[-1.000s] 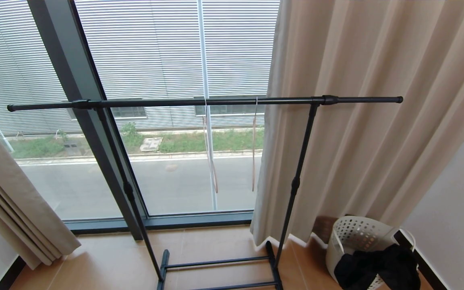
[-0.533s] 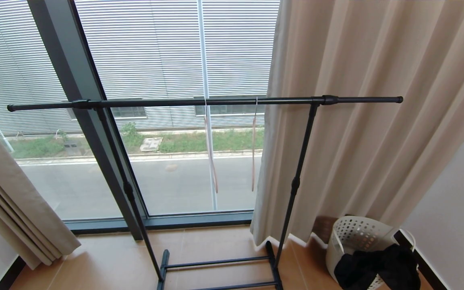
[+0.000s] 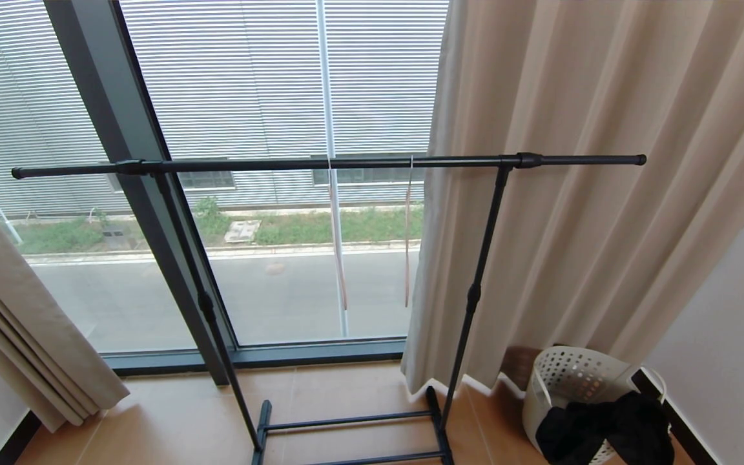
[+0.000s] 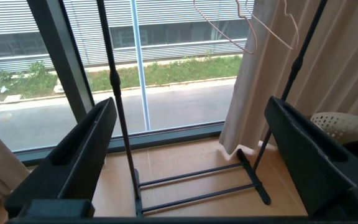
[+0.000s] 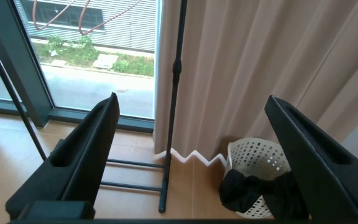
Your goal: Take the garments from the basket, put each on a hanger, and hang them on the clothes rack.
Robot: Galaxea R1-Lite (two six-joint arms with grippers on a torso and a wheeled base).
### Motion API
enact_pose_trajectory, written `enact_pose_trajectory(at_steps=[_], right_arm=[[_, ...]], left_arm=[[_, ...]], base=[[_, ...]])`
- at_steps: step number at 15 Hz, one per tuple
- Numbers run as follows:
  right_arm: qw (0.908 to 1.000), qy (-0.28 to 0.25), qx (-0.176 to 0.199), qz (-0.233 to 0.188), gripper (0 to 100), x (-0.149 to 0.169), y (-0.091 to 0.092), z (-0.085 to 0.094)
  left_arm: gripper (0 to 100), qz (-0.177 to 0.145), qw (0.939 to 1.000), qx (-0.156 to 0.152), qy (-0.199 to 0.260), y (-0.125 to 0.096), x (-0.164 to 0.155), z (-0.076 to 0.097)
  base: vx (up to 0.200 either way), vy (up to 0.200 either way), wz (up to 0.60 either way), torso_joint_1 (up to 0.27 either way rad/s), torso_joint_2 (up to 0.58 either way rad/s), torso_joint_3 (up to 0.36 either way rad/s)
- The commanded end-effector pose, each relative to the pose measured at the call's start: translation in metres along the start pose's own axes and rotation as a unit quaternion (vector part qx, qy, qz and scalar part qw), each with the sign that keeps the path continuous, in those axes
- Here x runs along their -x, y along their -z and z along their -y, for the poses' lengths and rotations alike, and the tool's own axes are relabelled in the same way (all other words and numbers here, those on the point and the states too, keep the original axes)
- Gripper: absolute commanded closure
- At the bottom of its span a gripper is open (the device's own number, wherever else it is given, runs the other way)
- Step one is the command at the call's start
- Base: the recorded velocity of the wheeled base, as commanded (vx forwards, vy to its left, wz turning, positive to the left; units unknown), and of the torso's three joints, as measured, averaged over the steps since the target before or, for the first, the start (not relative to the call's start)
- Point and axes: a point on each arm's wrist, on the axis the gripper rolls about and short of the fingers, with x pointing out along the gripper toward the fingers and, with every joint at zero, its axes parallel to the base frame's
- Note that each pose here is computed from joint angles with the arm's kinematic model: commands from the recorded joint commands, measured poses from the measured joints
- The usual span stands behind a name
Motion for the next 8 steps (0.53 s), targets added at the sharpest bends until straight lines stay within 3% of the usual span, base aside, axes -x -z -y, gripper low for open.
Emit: enact_pose_trajectory(at_steps=[1,8], right_arm=[[1.0000,-0.001,0.000,0.001,0,0.0001,-0.0004,0.0000],[1.0000,0.000,-0.010,0.001,0,0.0001,-0.0004,0.0000]], left_arm=[[0,0.001,1.0000,0.000,0.000,-0.0001,0.0000,0.0000],[0,0.001,1.0000,0.000,0.000,-0.0001,0.0000,0.0000]], base=[[0.000,0.000,0.00,0.000,0.00,0.000],[0.000,0.000,0.00,0.000,0.00,0.000]])
